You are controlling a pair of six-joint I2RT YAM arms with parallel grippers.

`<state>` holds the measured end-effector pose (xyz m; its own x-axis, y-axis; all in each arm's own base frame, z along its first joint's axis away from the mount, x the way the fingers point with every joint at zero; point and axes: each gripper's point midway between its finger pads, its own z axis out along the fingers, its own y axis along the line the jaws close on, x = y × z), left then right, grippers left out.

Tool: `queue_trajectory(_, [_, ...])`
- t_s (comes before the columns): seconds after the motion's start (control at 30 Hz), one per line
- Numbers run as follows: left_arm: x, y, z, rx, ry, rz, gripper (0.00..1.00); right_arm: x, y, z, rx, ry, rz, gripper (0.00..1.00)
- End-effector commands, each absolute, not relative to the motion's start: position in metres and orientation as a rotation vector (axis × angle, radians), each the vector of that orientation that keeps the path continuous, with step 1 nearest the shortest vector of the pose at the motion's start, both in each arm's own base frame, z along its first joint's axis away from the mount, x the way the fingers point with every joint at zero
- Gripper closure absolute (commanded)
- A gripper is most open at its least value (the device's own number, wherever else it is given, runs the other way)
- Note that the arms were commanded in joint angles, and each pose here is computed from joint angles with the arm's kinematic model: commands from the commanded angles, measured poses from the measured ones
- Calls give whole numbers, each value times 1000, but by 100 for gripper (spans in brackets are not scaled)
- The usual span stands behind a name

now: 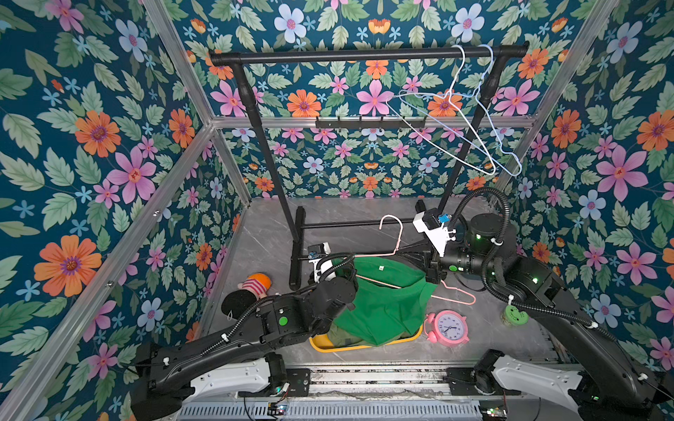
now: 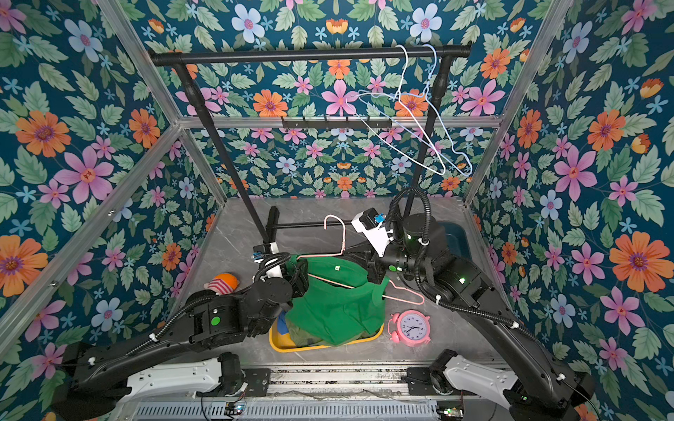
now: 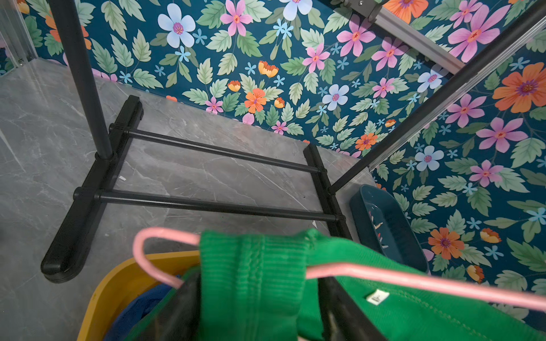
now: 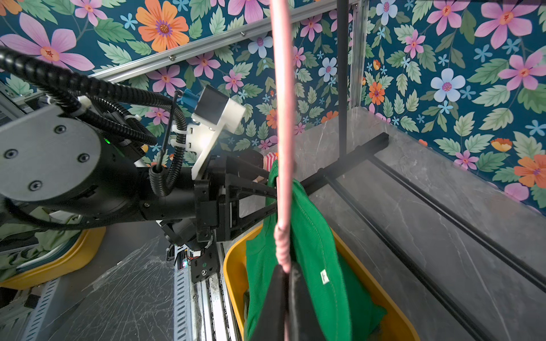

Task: Remove the clothespins securing tank tops to the hanger
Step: Remove the tank top from the hanger.

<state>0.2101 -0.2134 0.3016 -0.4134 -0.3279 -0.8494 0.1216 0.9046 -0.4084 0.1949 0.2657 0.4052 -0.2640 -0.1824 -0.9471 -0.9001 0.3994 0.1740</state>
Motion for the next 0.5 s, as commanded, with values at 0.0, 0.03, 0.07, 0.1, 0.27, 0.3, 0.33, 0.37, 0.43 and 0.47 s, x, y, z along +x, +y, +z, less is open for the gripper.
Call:
queue_trajectory(0.0, [211,-202,303,-186,1926,-461,61,193,266,412,-975,1666,942,100])
queue_trajectory(0.03, [211,-199,303,-193,1925,-456,66,193,265,410,-975,1673,935,100])
queue_trajectory(0.07, [210,-197,304,-197,1923,-452,71,195,265,409,-972,1679,926,100])
queue_trajectory(0.1, [210,-195,305,-200,1924,-447,78,195,265,407,-975,1683,922,100])
queue_trajectory(0.27, [209,-183,308,-225,1921,-411,96,196,265,401,-976,1700,920,100])
queue_trajectory(0.3, [209,-180,309,-229,1919,-404,98,196,265,401,-973,1700,919,100])
queue_trajectory(0.33, [209,-178,309,-230,1918,-400,100,196,264,401,-969,1699,919,100])
queue_trajectory(0.37, [209,-176,310,-237,1915,-397,100,195,263,401,-967,1696,920,100])
queue_trajectory(0.43, [208,-169,310,-262,1910,-388,100,192,262,402,-968,1690,924,100])
queue_trajectory(0.47, [207,-166,311,-273,1907,-386,100,191,261,403,-968,1688,924,100])
